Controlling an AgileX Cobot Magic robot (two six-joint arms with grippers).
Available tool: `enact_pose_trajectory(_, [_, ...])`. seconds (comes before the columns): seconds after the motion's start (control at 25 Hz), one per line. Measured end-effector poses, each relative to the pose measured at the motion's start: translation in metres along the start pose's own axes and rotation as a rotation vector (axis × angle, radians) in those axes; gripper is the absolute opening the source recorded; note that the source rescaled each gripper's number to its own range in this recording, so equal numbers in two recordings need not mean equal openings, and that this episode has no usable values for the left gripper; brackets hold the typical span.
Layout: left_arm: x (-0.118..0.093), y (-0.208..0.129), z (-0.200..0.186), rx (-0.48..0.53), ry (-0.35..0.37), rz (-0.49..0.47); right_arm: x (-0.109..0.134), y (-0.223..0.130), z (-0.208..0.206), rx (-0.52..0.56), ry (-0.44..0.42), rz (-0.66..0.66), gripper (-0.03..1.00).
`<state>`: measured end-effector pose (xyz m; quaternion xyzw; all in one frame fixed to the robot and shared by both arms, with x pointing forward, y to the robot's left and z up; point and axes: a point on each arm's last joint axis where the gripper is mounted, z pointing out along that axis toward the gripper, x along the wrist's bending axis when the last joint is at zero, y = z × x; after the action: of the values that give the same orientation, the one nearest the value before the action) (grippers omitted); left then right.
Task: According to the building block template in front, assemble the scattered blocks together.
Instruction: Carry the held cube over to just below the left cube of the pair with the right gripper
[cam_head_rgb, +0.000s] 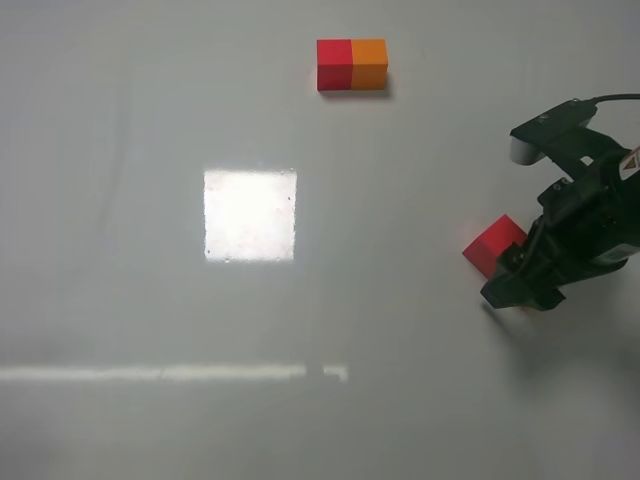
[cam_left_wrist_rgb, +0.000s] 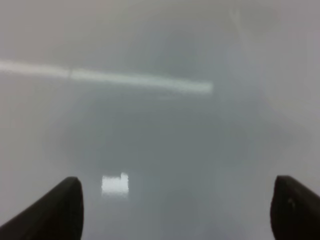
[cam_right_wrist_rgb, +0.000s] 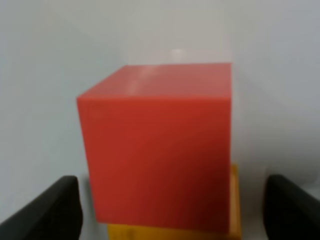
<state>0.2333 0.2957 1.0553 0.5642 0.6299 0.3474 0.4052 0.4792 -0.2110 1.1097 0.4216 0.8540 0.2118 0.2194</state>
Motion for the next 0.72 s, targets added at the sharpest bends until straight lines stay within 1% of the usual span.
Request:
enact_pose_trajectory(0.2, [0.0, 0.0, 0.0, 0.0, 0.0, 0.0, -0.0012, 0.0034, -0.0001, -0.037, -0.013, 0.0, 0.79])
enact_pose_trajectory(0.44, [0.0, 0.0, 0.0, 0.0, 0.0, 0.001, -0.0024, 0.0043, -0.0001, -0.047, -0.026, -0.008, 0.79])
enact_pose_trajectory(0.48, [0.0, 0.0, 0.0, 0.0, 0.0, 0.001, -0.0027, 0.0043, -0.0001, -0.047, -0.029, -0.01, 0.77])
enact_pose_trajectory(0.56, [0.0, 0.0, 0.0, 0.0, 0.0, 0.001, -0.0033, 0.0043, -0.0001, -0.047, -0.037, -0.016, 0.67])
enact_pose_trajectory(0.72, [0.0, 0.0, 0.0, 0.0, 0.0, 0.001, -0.0038, 0.0043, 0.0002, -0.046, -0.042, -0.019, 0.38])
